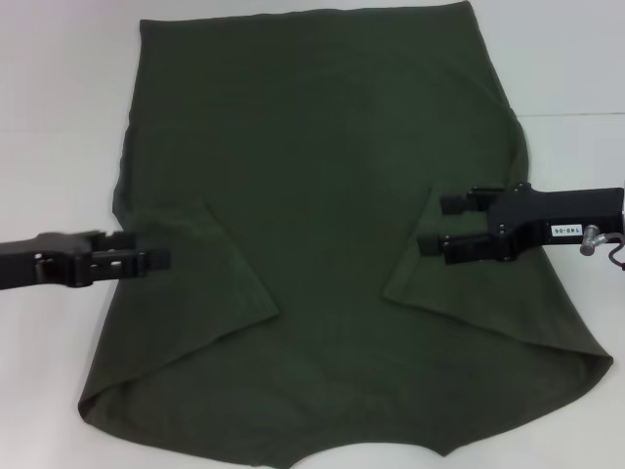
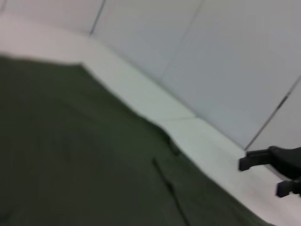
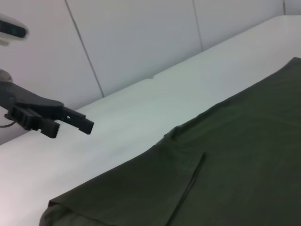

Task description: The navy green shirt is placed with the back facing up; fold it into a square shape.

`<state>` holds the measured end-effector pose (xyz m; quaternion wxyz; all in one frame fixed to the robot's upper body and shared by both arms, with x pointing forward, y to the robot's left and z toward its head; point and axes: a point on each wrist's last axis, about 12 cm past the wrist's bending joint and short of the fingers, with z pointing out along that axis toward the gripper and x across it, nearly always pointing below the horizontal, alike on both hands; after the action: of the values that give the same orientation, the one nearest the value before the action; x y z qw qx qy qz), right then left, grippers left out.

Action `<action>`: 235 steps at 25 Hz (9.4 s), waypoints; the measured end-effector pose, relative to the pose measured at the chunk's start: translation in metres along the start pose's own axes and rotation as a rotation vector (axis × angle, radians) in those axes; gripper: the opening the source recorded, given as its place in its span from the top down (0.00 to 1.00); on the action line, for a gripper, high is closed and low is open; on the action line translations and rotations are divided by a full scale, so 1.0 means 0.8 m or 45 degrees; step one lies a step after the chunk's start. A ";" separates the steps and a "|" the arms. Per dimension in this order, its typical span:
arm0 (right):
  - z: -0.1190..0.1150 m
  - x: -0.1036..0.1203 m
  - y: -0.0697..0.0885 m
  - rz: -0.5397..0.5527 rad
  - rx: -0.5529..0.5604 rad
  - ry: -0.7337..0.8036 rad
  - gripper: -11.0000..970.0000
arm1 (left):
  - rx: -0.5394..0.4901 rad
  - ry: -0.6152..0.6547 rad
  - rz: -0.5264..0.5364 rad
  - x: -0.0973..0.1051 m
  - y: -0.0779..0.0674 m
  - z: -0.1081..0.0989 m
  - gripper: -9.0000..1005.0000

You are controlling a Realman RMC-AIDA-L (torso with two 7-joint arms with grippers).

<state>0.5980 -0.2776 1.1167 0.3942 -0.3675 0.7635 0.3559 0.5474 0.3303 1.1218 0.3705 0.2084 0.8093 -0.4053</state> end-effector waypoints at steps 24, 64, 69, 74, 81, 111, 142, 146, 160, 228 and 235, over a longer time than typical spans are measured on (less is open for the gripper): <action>0.012 -0.011 0.004 -0.062 -0.054 0.060 0.05 | -0.260 0.233 -0.687 0.057 0.018 -0.061 0.09; 0.016 -0.016 0.003 -0.099 -0.063 0.115 0.05 | -0.265 0.303 -0.790 0.090 0.026 -0.028 0.09; 0.016 -0.017 0.003 -0.100 -0.062 0.115 0.05 | -0.241 0.315 -0.795 0.091 0.024 -0.021 0.09; 0.016 -0.017 0.003 -0.102 -0.063 0.115 0.05 | -0.205 0.345 -0.788 0.088 0.022 -0.012 0.09; 0.017 -0.018 0.003 -0.108 -0.066 0.114 0.05 | -0.182 0.364 -0.783 0.084 0.021 -0.003 0.09; 0.022 -0.023 0.004 -0.123 -0.069 0.109 0.05 | -0.208 0.396 -0.774 0.073 0.025 0.009 0.50; -0.028 -0.060 -0.015 0.514 0.042 0.345 0.05 | -0.258 0.436 -0.747 0.062 0.030 0.013 0.95; -0.048 -0.059 -0.024 0.709 0.135 0.419 0.05 | -0.259 0.432 -0.742 0.061 0.031 0.013 0.95; -0.108 -0.029 -0.036 1.002 0.337 0.511 0.05 | -0.254 0.426 -0.701 0.050 0.032 0.016 0.95; -0.074 0.052 -0.028 1.060 0.435 0.696 0.58 | -0.261 0.414 -0.674 0.034 0.033 0.023 0.95; -0.076 0.053 -0.030 1.058 0.452 0.687 0.66 | -0.262 0.414 -0.672 0.033 0.034 0.023 0.95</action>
<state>0.5799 -0.3514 1.1000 0.0654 -0.0397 0.9678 0.2400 0.5556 0.3323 1.0808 0.1377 0.0149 0.9207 -0.3649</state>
